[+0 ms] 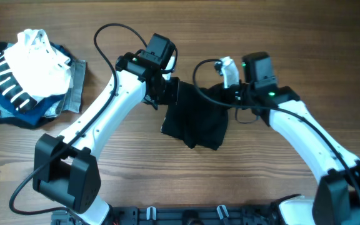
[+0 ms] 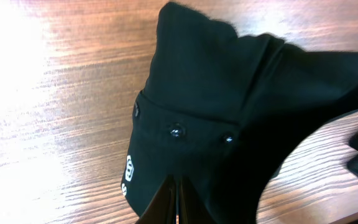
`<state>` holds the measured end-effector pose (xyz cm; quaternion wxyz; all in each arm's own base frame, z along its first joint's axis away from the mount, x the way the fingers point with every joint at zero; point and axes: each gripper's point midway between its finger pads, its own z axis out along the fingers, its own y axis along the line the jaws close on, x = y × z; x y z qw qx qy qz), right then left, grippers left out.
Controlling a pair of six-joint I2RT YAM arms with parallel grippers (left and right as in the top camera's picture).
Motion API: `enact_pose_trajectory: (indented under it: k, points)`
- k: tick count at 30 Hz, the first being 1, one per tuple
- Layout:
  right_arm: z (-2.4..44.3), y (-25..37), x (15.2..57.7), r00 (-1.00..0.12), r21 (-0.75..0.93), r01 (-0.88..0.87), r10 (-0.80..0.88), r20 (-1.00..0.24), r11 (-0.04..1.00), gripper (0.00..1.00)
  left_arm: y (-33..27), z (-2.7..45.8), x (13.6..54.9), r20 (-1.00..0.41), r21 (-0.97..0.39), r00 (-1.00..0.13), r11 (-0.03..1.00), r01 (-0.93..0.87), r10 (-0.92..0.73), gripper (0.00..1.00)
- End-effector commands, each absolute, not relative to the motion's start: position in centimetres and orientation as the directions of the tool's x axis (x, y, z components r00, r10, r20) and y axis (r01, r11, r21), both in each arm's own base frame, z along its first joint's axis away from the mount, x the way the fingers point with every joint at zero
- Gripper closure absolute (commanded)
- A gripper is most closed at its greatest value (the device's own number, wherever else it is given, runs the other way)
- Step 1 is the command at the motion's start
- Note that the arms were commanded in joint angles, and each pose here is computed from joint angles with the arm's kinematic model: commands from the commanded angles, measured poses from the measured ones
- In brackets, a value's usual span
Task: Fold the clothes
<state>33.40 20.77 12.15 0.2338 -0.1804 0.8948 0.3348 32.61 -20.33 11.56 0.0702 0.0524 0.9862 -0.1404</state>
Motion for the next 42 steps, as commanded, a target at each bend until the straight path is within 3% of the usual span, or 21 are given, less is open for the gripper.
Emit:
enact_pose_trajectory:
  k: [1, 3, 5, 9, 14, 22, 29, 32, 34, 38, 41, 42]
  points:
    - [7.6, 18.3, 35.3, -0.895, 0.421, -0.283, -0.080, -0.438, 0.862, 0.88, -20.1, 10.1, 31.5, -0.107, -0.265, -0.988, 0.954, 0.141, 0.116, 0.96]
    - [5.2, 15.1, 35.3, -0.936, 0.338, -0.085, 0.041, -0.351, 0.937, 0.90, -20.3, 10.0, 31.3, -0.102, -0.267, -0.988, 0.953, 0.143, 0.120, 0.96]
    - [3.9, 12.3, 33.9, -0.951, 0.292, 0.118, 0.192, -0.241, 0.949, 0.94, -20.6, 9.8, 31.2, -0.104, -0.268, -0.986, 0.951, 0.153, 0.129, 0.96]
    - [4.8, 9.4, 32.2, -0.951, 0.275, 0.205, 0.258, -0.171, 0.939, 0.96, -22.4, 9.1, 30.7, -0.129, -0.294, -0.977, 0.934, 0.201, 0.170, 0.96]
    - [9.4, 8.9, 32.4, -0.942, 0.335, 0.042, 0.149, -0.300, 0.941, 0.92, -27.0, 8.2, 29.3, -0.189, -0.393, -0.951, 0.869, 0.302, 0.245, 0.96]
    - [13.6, 8.9, 32.4, -0.893, 0.349, -0.008, 0.150, -0.424, 0.937, 0.89, -33.7, 7.8, 25.0, -0.231, -0.483, -0.886, 0.744, 0.462, 0.401, 0.96]
    - [14.3, 12.3, 31.3, -0.900, 0.453, -0.218, 0.002, -0.436, 0.864, 0.89, -27.9, 9.0, 27.3, -0.214, -0.305, -0.921, 0.874, 0.379, 0.325, 0.96]
    - [15.1, 14.4, 30.6, -0.874, 0.483, -0.346, -0.089, -0.478, 0.804, 0.89, -24.7, 11.6, 29.4, -0.249, -0.290, -0.939, 0.907, 0.306, 0.237, 0.83]
    - [15.3, 15.4, 30.6, -0.861, 0.477, -0.380, -0.114, -0.496, 0.793, 0.89, -22.9, 13.9, 30.9, -0.296, -0.331, -0.941, 0.907, 0.260, 0.161, 0.64]
    - [15.7, 16.5, 30.7, -0.843, 0.474, -0.415, -0.131, -0.522, 0.777, 0.87, -20.6, 17.0, 32.5, -0.346, -0.417, -0.936, 0.884, 0.210, 0.059, 0.42]
    - [16.1, 18.2, 30.1, -0.824, 0.500, -0.479, -0.173, -0.540, 0.721, 0.86, -18.7, 17.5, 33.3, -0.354, -0.419, -0.935, 0.893, 0.165, 0.007, 0.41]
    - [16.0, 18.7, 29.9, -0.819, 0.501, -0.496, -0.190, -0.542, 0.709, 0.86, -18.2, 17.5, 33.5, -0.351, -0.418, -0.936, 0.896, 0.150, -0.007, 0.45]
